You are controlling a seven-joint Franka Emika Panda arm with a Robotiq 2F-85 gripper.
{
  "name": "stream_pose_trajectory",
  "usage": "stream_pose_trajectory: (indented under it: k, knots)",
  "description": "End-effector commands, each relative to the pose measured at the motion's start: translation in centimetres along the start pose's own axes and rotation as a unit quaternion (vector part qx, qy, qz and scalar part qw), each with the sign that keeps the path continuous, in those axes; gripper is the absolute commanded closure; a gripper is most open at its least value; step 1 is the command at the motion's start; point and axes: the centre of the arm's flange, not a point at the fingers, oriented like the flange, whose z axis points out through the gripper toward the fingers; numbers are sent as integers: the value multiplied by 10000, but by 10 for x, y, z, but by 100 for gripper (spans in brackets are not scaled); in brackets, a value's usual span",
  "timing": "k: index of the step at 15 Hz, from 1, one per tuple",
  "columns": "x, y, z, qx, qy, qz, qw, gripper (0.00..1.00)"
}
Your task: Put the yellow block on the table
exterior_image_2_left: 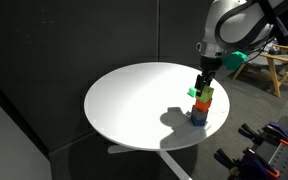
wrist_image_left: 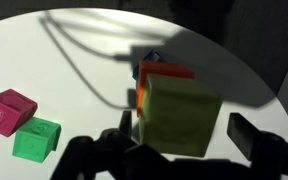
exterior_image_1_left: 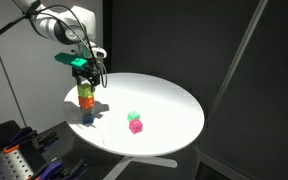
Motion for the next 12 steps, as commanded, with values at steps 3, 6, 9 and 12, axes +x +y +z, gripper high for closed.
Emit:
stream_pose_trajectory:
  k: [3, 6, 9, 12]
  knots:
    - [6, -2, -2, -104, 23, 20, 9999, 51]
    - [5, 0, -10, -106, 62, 1, 9999, 68]
    - [3, 3, -22, -90, 128, 1, 9999, 72]
    - [1, 8, -35, -98, 193, 26, 9998, 73]
